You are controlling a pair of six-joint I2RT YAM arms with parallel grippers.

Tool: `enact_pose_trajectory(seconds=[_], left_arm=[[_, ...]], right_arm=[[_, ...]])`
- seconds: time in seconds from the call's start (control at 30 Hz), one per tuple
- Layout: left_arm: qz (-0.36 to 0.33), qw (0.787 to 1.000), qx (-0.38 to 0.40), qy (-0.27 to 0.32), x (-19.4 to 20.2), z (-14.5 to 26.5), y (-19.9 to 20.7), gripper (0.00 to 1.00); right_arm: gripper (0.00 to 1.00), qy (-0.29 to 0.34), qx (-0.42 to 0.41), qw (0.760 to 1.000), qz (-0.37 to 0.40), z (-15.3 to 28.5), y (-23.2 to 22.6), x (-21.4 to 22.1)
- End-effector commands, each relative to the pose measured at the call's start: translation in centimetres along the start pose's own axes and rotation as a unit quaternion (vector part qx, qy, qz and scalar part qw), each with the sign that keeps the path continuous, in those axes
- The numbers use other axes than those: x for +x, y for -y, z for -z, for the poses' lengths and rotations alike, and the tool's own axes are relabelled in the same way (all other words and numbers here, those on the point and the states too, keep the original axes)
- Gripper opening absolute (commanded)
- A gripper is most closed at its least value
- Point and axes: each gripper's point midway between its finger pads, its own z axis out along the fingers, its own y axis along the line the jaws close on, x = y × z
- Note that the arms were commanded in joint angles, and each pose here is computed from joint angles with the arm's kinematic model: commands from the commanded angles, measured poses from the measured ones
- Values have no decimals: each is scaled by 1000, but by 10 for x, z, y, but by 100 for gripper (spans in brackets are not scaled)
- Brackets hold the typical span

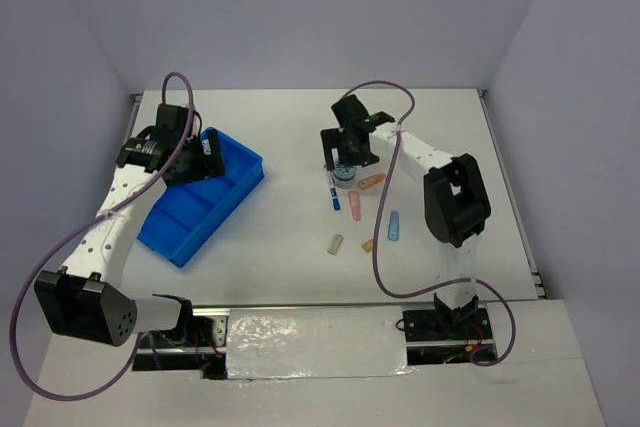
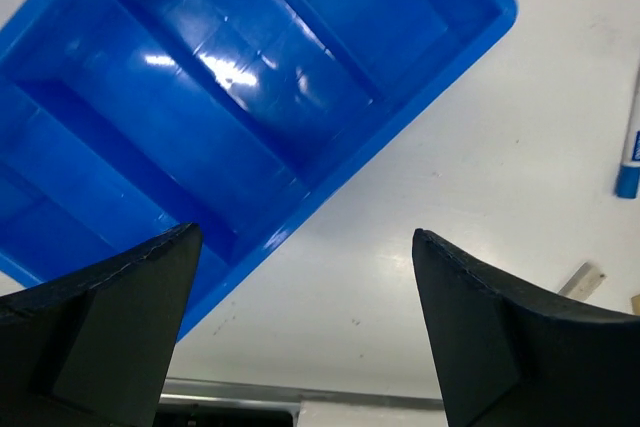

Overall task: Sort the stationery into containers
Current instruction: Pick up the stationery from the center of the board, then place the stationery in the storage box.

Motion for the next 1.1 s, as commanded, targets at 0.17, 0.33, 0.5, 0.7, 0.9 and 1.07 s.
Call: enact_pose_trajectory(seconds=[0.17, 0.33, 0.5, 0.7, 0.9, 1.07], left_arm=[[-9, 1000, -10, 10, -9, 13, -5, 99], [-16, 1000, -12, -3, -7, 10, -4, 99], [-6, 1000, -28, 8, -10, 11, -10, 99], [98, 989, -86, 64, -29, 28, -30, 99], [143, 983, -67, 94, -50, 40, -26, 99], [143, 981, -59, 113, -65, 63, -25, 99]], right_arm=[[72, 29, 15, 999, 18, -20, -2, -18], [51, 51, 41, 998, 17, -9, 8, -36], [41, 153, -42, 987, 4, 72, -29, -83], [38, 190, -322, 927, 37, 145, -166, -90], [42, 236, -396, 887, 41, 154, -258, -111], [42, 262, -388, 883, 40, 141, -284, -137]])
